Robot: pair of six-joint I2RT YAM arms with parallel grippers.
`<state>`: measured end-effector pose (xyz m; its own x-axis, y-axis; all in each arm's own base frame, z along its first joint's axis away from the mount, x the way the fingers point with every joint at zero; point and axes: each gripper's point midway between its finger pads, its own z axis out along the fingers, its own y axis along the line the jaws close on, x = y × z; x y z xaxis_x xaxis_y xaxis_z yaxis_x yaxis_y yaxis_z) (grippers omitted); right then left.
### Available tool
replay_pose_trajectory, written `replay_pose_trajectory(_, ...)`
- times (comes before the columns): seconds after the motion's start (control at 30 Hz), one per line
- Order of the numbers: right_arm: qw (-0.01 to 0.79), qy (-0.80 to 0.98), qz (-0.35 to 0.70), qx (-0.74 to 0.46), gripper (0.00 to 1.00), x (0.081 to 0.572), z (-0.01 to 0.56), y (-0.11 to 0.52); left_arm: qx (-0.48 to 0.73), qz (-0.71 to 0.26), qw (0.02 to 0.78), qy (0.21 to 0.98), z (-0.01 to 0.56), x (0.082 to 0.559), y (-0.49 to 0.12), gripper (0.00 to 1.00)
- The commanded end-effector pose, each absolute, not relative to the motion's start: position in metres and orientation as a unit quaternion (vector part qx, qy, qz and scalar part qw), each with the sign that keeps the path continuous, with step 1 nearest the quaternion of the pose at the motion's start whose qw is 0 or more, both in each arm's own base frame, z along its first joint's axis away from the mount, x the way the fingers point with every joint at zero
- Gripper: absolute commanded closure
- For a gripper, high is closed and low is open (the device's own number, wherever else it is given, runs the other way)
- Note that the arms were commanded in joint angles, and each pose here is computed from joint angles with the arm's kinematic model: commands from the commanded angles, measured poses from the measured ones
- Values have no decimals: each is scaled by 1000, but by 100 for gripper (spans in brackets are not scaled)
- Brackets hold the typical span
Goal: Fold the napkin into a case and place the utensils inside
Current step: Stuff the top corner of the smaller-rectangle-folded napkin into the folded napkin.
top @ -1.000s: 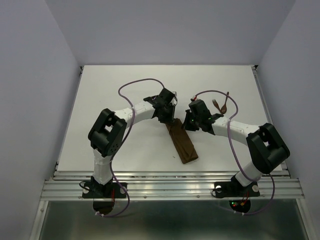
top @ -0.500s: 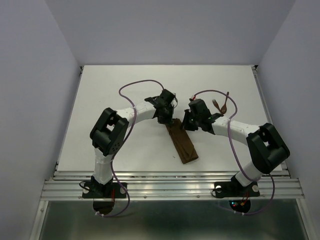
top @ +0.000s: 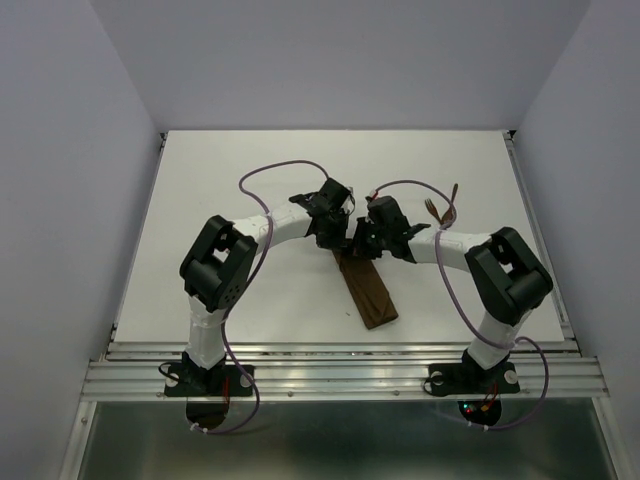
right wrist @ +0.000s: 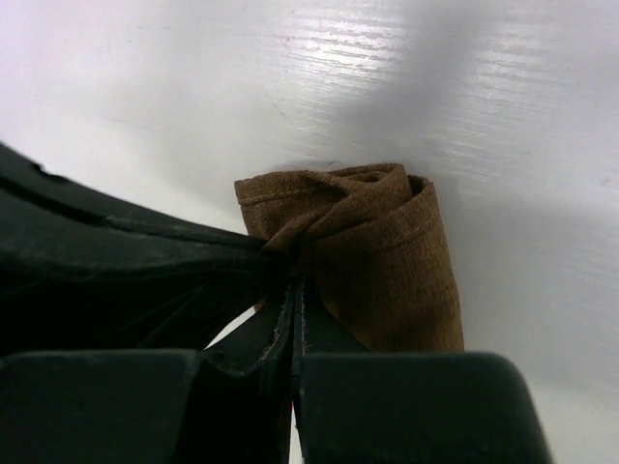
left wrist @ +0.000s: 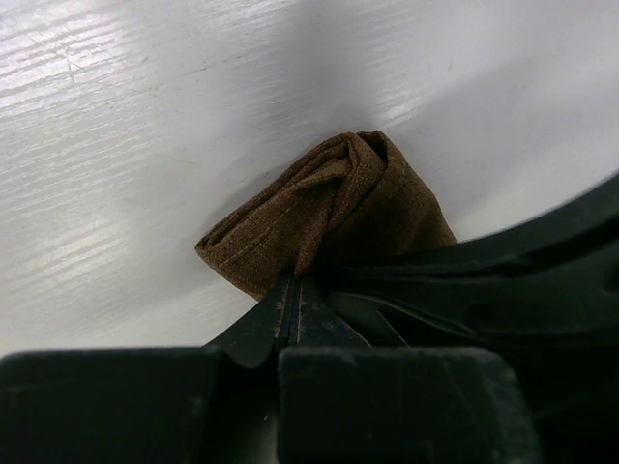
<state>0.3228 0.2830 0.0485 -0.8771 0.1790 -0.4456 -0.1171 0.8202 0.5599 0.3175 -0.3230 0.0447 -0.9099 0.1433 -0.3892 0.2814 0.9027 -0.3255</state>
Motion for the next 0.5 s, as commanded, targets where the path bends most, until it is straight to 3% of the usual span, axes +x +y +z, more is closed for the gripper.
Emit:
replay_pose_trajectory(0.0, 256, 898, 358, 10, 99, 337, 56, 307, 120, -230, 206, 944, 84, 322, -337, 100)
replay_pose_trajectory(0.47, 256, 906, 331, 57, 99, 347, 19, 301, 141, -296, 187, 926, 106, 310, -357, 100)
